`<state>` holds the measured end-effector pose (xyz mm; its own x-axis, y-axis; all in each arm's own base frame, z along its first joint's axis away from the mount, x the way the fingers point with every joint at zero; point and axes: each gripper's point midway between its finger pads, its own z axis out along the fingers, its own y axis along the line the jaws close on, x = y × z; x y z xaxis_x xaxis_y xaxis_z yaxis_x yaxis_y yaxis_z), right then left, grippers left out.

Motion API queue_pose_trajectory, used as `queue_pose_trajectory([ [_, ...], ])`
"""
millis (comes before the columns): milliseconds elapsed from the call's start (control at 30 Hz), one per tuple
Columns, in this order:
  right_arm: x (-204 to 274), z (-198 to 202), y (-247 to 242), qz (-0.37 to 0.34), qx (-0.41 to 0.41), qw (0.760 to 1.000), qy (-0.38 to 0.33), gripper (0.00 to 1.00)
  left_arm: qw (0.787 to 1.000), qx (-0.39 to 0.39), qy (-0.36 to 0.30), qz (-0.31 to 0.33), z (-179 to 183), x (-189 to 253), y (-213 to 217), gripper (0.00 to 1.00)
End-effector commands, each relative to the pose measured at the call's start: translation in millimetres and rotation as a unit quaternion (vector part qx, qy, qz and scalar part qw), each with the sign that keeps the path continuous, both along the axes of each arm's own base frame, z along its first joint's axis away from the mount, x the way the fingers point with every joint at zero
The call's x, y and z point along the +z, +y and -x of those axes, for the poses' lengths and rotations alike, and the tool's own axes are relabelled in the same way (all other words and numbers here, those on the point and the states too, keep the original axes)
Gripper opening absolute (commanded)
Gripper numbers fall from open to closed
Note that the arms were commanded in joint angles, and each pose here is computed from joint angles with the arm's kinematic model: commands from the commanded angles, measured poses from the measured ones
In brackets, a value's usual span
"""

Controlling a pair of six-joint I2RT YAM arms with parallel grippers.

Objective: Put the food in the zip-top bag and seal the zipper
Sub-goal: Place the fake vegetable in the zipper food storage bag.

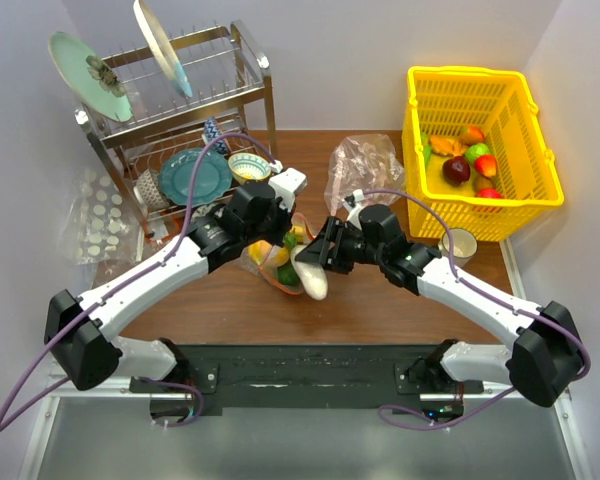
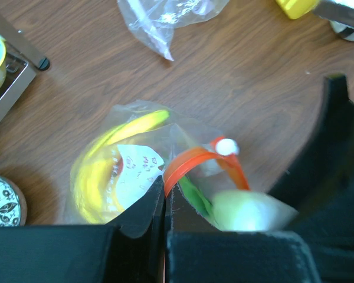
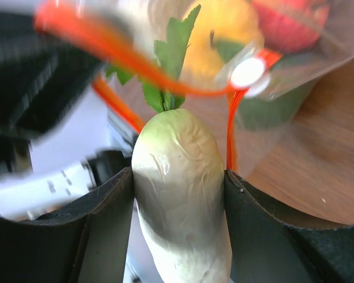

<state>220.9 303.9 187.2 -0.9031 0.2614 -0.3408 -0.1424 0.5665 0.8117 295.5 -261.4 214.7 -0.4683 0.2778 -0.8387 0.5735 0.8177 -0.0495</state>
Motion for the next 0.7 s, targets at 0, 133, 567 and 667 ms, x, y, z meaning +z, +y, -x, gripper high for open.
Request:
queue_pose_trajectory([
  [0,40,-40,-2,-0.055,-0.117,0.991,-0.026,0.41,0.998,-0.036,-0.029,0.051,5,29,-12,0.00],
  [133,40,-63,-22,-0.042,-0.202,0.977,-0.051,0.41,0.997,-0.050,-0.024,0.059,10,31,-16,0.00],
  [567,20,-80,16,-0.049,-0.176,0.983,-0.016,0.71,0.991,-0.097,0.006,0.088,22,27,-33,0.00],
  [667,27,-77,10,-0.047,-0.180,0.982,-0.020,0.89,0.992,-0.094,0.010,0.085,19,24,-32,0.00],
])
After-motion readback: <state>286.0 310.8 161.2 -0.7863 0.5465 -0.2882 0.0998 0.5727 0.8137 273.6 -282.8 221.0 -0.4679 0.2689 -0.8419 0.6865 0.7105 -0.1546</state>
